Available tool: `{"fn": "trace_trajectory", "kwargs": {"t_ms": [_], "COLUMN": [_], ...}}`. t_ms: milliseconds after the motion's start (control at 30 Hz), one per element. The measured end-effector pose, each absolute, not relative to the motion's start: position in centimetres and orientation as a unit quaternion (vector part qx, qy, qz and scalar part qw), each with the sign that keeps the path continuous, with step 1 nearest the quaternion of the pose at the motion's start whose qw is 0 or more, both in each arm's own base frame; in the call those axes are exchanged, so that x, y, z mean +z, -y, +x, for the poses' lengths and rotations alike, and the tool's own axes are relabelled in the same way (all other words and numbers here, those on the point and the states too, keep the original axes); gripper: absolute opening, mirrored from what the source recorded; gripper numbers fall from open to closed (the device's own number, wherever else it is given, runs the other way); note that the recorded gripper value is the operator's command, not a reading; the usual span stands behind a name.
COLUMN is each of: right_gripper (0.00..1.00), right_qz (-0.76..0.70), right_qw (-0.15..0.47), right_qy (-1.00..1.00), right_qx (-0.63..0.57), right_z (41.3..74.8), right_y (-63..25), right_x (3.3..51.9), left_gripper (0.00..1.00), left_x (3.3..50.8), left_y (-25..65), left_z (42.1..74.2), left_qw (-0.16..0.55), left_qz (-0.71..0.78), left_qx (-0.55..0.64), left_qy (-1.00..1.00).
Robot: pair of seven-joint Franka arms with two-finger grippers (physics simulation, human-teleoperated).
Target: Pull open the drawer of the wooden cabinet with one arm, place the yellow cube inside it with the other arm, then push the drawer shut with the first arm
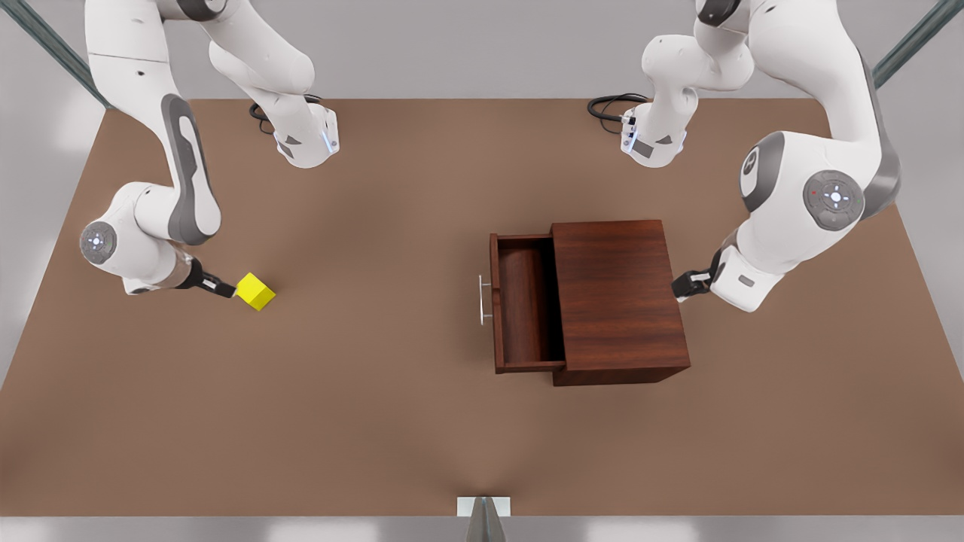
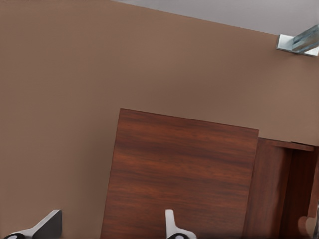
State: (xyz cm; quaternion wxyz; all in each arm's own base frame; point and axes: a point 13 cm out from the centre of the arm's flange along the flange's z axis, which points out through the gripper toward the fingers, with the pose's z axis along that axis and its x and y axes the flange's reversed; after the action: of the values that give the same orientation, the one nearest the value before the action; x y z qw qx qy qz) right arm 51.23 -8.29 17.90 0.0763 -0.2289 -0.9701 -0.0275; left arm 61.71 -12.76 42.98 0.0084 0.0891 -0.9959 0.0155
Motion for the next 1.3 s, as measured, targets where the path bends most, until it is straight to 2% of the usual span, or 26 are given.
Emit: {"fn": "trace_trajectory", "kwargs": {"t_ms": [167, 367, 667, 1233, 1267, 1300], "right_gripper": [1.00, 1.00, 1.00, 1.00, 0.93, 0.81], "right_qz": [-0.257, -0.290, -0.300, -0.297, -0.297, -0.297], "right_qw": [0.054, 0.032, 0.050, 0.051, 0.051, 0.050], "right_qy": [0.964, 0.956, 0.952, 0.953, 0.954, 0.953], "right_qx": [-0.035, -0.037, -0.028, -0.017, -0.016, -0.016], "right_z": [51.8, 51.7, 49.1, 48.8, 48.8, 48.8], "right_y": [7.9, 8.8, 8.2, 7.6, 7.7, 7.7], "right_x": [13.7, 12.2, 8.6, 5.3, 5.2, 5.2], "left_gripper": [1.00, 1.00, 1.00, 1.00, 1.00, 1.00], "left_x": [42.9, 41.2, 41.1, 41.0, 41.0, 41.0], "left_y": [11.8, 7.7, 8.2, 8.4, 8.4, 8.4], "left_z": [62.0, 61.0, 61.3, 61.3, 61.3, 61.3], "left_qw": [0.008, 0.025, 0.021, 0.020, 0.020, 0.020], "left_qz": [0.051, 0.032, -0.034, -0.088, -0.090, -0.091], "left_qx": [0.019, 0.015, 0.002, 0.001, 0.001, 0.001], "left_qy": [0.998, 0.999, 0.999, 0.996, 0.996, 0.996]}}
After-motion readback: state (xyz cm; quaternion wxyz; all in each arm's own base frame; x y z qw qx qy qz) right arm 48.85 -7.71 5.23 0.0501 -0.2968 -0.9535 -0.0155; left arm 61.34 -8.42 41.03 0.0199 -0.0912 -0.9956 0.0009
